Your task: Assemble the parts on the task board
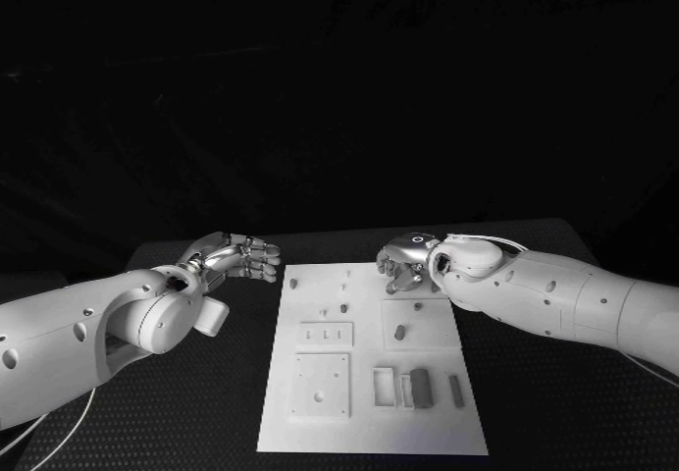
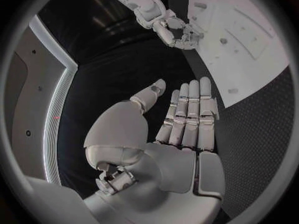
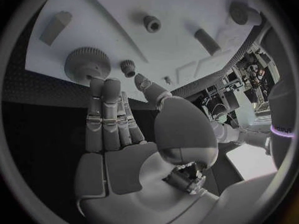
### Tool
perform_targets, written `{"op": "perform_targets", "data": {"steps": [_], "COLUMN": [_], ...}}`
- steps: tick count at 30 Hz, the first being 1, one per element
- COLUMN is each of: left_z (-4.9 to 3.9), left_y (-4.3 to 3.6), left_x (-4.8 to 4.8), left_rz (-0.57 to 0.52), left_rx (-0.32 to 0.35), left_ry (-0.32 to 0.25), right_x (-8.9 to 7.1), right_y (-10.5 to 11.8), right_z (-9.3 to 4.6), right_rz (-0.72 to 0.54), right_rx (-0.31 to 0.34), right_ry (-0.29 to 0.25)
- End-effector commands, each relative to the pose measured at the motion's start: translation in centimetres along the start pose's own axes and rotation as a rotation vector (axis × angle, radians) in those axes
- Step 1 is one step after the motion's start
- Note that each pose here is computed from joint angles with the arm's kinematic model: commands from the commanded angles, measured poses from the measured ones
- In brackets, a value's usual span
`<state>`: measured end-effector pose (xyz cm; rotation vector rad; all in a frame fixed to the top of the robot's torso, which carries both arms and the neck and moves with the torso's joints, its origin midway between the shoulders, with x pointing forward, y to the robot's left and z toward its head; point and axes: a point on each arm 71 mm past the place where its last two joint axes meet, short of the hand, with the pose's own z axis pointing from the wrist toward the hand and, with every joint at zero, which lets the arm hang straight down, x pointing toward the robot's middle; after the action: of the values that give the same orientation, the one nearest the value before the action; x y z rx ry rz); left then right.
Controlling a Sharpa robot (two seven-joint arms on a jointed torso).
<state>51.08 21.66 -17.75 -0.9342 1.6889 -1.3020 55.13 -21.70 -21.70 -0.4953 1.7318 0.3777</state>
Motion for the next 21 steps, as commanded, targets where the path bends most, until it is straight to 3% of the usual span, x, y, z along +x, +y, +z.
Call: {"op": "perform_targets", "data": {"steps": [1,21], "left_z": [-0.02,-0.03], "left_y": [-0.21,-0.21], "left_x": [0.08,-0.10], "left_rz": [0.002,0.006], "left_rx": [0.013,0.011], "left_ry": [0.017,0.019], "right_x": [0.31,1.03], "right_y": [0.03,-0.09], "right_z": [-0.16,-0.69], "right_rz": [-0.025,-0.029], "right_rx": [0.000,-0.002], "right_ry": [0.035,0.061]}}
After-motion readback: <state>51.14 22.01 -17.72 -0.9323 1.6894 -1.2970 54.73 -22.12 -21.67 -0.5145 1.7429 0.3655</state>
